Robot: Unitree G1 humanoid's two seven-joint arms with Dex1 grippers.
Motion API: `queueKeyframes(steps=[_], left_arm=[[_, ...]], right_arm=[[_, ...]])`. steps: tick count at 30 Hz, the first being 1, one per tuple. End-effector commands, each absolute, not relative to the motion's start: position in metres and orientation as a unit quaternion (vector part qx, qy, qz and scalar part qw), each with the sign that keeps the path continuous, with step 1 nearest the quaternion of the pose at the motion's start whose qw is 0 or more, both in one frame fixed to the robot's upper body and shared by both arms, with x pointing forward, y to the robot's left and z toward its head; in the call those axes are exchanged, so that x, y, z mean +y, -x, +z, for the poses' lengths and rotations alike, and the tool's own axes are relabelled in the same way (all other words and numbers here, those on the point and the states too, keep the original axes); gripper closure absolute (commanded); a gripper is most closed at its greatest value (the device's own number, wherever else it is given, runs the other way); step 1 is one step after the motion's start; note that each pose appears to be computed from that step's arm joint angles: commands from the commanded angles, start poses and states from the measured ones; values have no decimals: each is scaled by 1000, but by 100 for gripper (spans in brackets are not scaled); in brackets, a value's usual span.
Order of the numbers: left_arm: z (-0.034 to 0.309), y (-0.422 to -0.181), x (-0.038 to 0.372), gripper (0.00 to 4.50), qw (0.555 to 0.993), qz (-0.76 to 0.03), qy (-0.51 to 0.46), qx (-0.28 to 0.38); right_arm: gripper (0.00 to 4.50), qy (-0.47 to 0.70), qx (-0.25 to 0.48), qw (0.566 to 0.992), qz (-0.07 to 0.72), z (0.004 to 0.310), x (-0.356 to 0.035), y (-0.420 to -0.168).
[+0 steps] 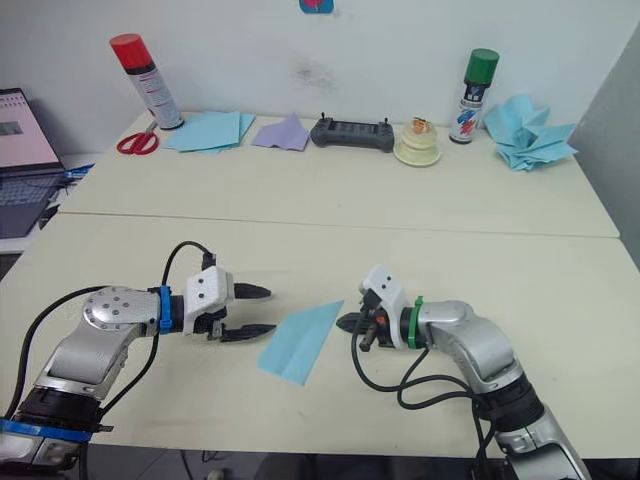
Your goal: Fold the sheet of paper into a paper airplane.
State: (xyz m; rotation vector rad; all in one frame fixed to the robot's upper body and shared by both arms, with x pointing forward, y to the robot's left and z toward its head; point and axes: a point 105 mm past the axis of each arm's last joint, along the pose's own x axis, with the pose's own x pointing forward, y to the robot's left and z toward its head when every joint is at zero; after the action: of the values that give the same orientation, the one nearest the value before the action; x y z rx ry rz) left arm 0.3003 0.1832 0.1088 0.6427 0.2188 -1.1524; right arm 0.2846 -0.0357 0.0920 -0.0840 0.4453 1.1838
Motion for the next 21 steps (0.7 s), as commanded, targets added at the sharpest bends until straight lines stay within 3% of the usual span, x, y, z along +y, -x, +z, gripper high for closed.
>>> queueKeyframes(steps=[1, 7, 16, 19, 21], left_arm=[[118, -302, 171, 105, 762, -558, -322, 65], [107, -297, 160, 105, 692, -608, -386, 43], [108, -291, 131, 105, 582, -661, -469, -65], [104, -287, 128, 167, 545, -676, -491, -78], [102, -287, 127, 232, 532, -677, -501, -90]], right_arm=[[450, 39, 182, 809, 558, 104, -33, -287], [450, 39, 184, 815, 547, 103, -38, -291], [450, 35, 187, 824, 534, 101, -42, -292], [450, 32, 189, 825, 531, 100, -43, -292], [450, 32, 189, 827, 529, 100, -44, -293]])
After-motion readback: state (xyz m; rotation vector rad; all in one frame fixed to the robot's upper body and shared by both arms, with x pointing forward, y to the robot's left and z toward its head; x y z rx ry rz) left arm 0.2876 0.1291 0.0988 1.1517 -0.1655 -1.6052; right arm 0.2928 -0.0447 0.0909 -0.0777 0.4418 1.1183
